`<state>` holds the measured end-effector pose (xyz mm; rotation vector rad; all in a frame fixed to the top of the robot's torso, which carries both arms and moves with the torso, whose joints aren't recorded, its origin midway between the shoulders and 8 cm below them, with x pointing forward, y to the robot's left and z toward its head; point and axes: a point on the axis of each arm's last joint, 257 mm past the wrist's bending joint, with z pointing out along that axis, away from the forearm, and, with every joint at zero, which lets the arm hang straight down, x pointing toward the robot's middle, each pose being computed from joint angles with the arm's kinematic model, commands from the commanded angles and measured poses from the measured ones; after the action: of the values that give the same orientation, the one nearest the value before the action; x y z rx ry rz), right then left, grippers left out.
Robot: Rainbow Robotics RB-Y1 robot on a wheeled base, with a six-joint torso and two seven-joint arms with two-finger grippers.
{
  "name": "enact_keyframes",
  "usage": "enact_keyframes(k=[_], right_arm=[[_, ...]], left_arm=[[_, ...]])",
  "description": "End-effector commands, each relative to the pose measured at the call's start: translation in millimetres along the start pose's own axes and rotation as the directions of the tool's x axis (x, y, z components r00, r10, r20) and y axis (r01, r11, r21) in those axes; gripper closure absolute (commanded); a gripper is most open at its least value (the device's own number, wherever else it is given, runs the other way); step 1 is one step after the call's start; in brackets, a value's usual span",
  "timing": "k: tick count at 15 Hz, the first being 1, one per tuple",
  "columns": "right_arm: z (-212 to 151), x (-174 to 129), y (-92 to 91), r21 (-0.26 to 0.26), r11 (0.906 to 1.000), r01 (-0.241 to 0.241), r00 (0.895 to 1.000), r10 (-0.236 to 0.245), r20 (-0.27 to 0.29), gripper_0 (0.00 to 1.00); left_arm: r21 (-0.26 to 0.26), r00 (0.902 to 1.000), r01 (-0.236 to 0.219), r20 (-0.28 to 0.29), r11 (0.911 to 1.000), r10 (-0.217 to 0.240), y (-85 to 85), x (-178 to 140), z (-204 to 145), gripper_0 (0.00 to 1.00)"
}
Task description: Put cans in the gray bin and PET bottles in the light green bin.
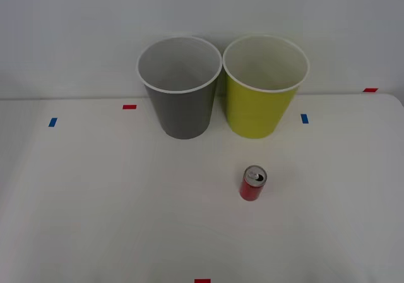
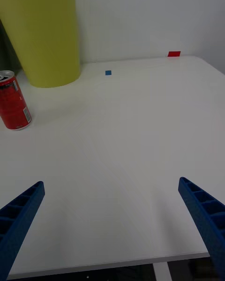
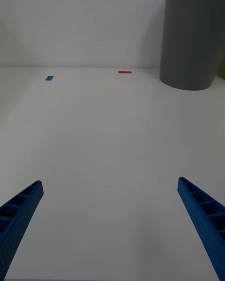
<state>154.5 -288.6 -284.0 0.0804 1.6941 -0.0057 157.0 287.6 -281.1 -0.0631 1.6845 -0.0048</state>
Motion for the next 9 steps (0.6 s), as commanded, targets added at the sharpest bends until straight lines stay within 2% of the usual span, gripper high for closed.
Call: enact_keyframes(k=[1, 9], right_arm=[[0.0, 0.0, 0.0, 0.000, 1.0000, 0.000, 1.000, 0.000, 0.000, 0.00], [0.0, 0.0, 0.0, 0.000, 1.0000, 0.000, 1.000, 0.000, 0.000, 0.00]], left_arm=[[0.000, 1.0000, 0.000, 0.000, 1.0000, 0.000, 0.0, 0.0, 0.0, 0.00], [0.000, 1.0000, 0.000, 0.000, 1.0000, 0.000, 0.0, 0.0, 0.0, 0.00]])
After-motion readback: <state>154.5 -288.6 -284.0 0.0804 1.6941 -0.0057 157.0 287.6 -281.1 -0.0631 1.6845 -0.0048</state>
